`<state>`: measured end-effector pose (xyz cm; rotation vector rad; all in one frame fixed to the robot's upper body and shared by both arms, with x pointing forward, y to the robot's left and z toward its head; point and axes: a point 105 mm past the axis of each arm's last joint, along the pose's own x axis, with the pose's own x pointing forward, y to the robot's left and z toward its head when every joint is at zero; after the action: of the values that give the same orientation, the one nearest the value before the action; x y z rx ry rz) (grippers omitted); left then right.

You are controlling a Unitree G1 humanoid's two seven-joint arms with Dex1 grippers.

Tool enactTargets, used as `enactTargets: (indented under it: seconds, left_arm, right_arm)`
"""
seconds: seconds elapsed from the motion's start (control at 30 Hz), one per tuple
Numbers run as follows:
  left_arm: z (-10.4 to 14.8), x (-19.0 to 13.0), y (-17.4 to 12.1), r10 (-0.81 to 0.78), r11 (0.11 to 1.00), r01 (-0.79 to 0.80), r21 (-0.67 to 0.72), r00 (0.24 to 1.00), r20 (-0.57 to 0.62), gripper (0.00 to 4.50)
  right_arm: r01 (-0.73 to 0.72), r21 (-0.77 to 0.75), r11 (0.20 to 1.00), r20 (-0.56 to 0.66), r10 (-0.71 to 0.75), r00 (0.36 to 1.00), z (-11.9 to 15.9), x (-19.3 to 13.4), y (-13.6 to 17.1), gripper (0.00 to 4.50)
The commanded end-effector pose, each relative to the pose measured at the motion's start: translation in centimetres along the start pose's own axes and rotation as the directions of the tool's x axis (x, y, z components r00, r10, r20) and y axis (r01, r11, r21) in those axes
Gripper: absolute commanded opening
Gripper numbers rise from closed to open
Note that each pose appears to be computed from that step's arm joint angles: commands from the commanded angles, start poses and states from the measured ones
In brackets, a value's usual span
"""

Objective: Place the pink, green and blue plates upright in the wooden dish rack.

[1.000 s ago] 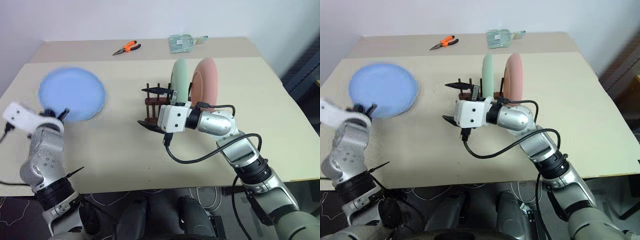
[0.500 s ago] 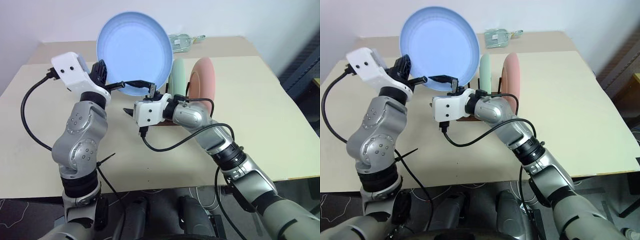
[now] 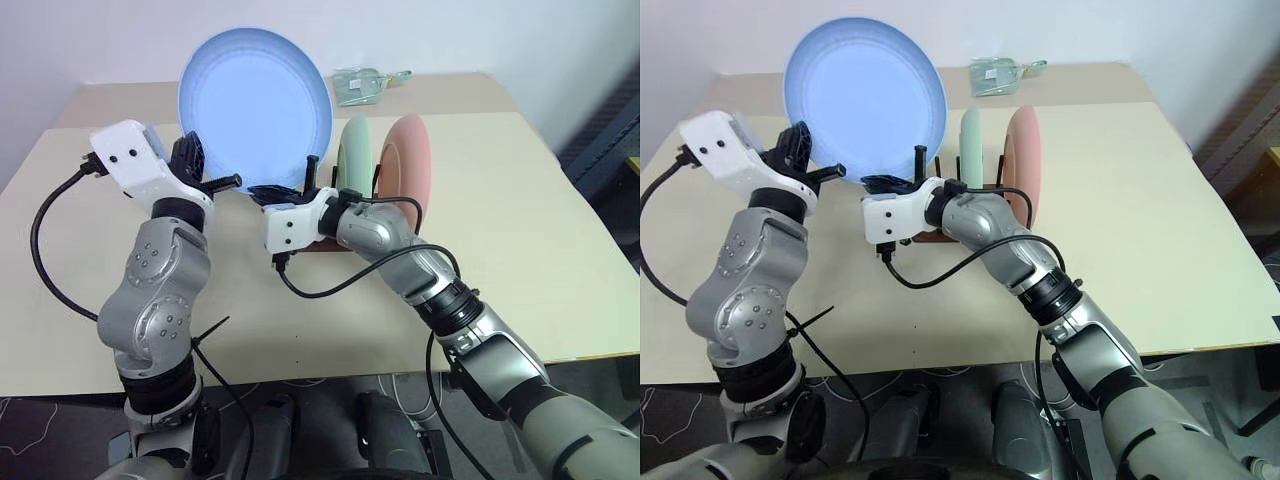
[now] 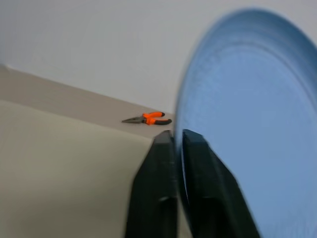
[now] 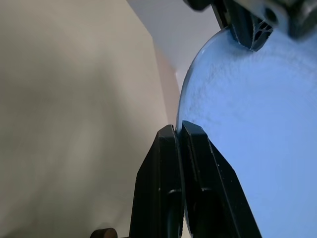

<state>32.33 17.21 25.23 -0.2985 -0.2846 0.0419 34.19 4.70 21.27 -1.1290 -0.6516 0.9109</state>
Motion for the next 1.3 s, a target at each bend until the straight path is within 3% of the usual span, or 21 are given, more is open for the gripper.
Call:
enactTargets:
  seconds: [0.03, 0.13, 0.23, 0.3, 0.37, 0.43, 0.53, 0.6, 0.67, 0.73, 0.9, 1.17, 1.3]
  left_arm:
    - [5.0, -0.2, 1.2, 0.032, 0.998, -0.02, -0.057, 0.977, 0.213, 1.97]
    - [8.3, -0.2, 4.3, 0.164, 0.985, -0.133, -0.113, 0.925, 0.344, 3.38]
    - [10.5, -0.8, 8.6, 0.258, 0.943, -0.322, 0.081, 0.864, 0.433, 3.38]
    - [10.6, -1.3, 10.4, 0.255, 0.894, -0.385, 0.23, 0.857, 0.447, 3.38]
    - [9.9, -1.7, 11.4, 0.223, 0.837, -0.397, 0.376, 0.875, 0.429, 3.38]
    - [7.1, -1.8, 11.5, 0.149, 0.78, -0.314, 0.541, 0.933, 0.327, 3.38]
    - [1.5, -2.7, 11.6, 0.082, 0.745, -0.141, 0.651, 0.989, 0.12, 3.38]
    - [-2.3, -3.8, 10.5, 0.022, 0.783, -0.012, 0.622, 1.0, -0.008, 3.38]
    - [-5.9, -5.0, 8.3, -0.082, 0.8, 0.133, 0.586, 0.99, -0.112, 3.38]
    - [-7.9, -5.8, 6.6, -0.147, 0.81, 0.212, 0.547, 0.976, -0.16, 3.38]
    - [-9.7, -6.4, 5.6, -0.184, 0.836, 0.259, 0.483, 0.963, -0.199, 3.38]
    - [-9.3, -6.7, 4.3, -0.245, 0.835, 0.312, 0.453, 0.948, -0.201, 3.38]
    - [-9.3, -7.0, 3.7, -0.285, 0.824, 0.355, 0.442, 0.933, -0.219, 3.38]
  right_arm:
    - [0.045, -0.044, 0.998, 0.068, -0.042, 0.997, 1.5, 0.1, -1.8, 0.0]
    - [0.036, -0.042, 0.998, 0.096, -0.032, 0.995, 1.7, 0.0, -1.8, 0.0]
    - [0.075, 0.027, 0.997, 0.156, -0.078, 0.985, 2.4, -0.6, -2.7, 0.0]
    - [0.107, 0.129, 0.986, 0.214, -0.133, 0.968, 3.2, -1.2, -3.8, 0.0]
    - [0.115, 0.264, 0.957, 0.274, -0.189, 0.943, 4.1, -2.0, -4.7, 0.0]
    - [0.066, 0.449, 0.891, 0.347, -0.243, 0.906, 5.2, -3.2, -5.5, 0.0]
    - [-0.034, 0.731, 0.682, 0.385, -0.371, 0.845, 6.2, -5.1, -6.8, 0.0]
    - [-0.127, 0.835, 0.536, 0.392, -0.417, 0.82, 6.6, -6.2, -7.0, 0.0]
    - [-0.206, 0.919, 0.336, 0.355, -0.477, 0.804, 6.6, -6.9, -6.9, 0.0]
    - [-0.226, 0.951, 0.209, 0.302, -0.491, 0.817, 6.2, -7.0, -6.3, 0.0]
    - [-0.214, 0.973, 0.086, 0.228, -0.481, 0.846, 5.6, -6.7, -5.5, 0.0]
    - [-0.143, 0.989, -0.046, 0.104, -0.481, 0.87, 3.6, -6.1, -5.1, 0.0]
    - [-0.106, 0.977, -0.186, 0.004, -0.479, 0.878, 1.6, -5.5, -5.3, 0.0]
